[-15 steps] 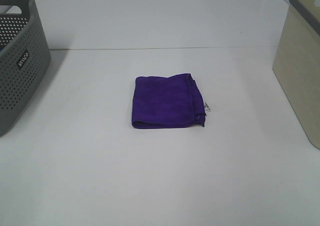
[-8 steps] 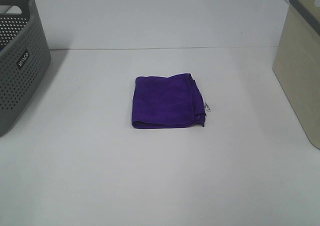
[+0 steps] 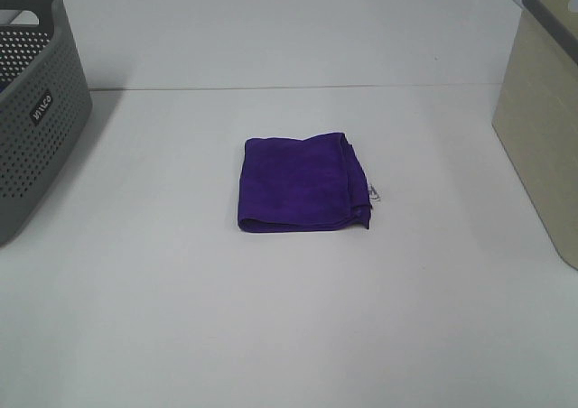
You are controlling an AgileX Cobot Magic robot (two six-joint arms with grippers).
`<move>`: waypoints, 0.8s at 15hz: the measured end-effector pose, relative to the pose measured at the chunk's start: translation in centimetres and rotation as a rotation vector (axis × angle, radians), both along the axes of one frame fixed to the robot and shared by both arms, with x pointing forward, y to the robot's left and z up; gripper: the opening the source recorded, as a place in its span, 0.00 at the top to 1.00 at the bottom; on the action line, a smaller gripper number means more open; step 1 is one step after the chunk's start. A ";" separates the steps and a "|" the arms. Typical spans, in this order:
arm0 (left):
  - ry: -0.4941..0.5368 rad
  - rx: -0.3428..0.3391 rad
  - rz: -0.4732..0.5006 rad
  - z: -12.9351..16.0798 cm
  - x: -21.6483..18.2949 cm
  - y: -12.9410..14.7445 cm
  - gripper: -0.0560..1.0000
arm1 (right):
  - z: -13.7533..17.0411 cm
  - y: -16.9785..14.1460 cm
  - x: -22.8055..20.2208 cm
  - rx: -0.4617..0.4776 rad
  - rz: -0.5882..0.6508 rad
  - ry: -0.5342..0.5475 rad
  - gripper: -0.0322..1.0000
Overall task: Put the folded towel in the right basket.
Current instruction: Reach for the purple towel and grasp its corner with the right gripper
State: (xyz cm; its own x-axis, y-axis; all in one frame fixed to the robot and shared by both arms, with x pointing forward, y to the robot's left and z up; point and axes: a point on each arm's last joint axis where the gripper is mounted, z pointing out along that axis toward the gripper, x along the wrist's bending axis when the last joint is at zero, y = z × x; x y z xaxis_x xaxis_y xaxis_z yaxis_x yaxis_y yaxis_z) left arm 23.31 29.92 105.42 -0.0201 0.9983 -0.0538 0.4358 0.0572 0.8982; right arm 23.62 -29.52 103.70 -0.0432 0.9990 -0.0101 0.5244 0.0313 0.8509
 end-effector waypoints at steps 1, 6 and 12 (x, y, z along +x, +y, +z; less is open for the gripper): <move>0.000 0.000 0.000 0.0 0.0 0.0 0.01 | 0.0 0.0 0.0 0.000 0.000 0.000 0.02; 0.000 0.000 0.000 0.0 0.0 0.0 0.01 | 0.0 0.0 0.0 0.000 0.000 0.000 0.02; 0.000 0.000 0.000 0.0 0.0 0.0 0.01 | 0.0 0.0 0.0 0.001 0.001 0.000 0.02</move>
State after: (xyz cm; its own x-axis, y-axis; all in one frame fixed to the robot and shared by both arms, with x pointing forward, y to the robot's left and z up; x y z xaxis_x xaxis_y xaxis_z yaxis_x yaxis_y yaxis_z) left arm 23.31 29.92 105.42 -0.0201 0.9983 -0.0538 0.4358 0.0572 0.8982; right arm 23.62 -29.52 103.70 -0.0437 0.9990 -0.0092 0.5244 0.0308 0.8509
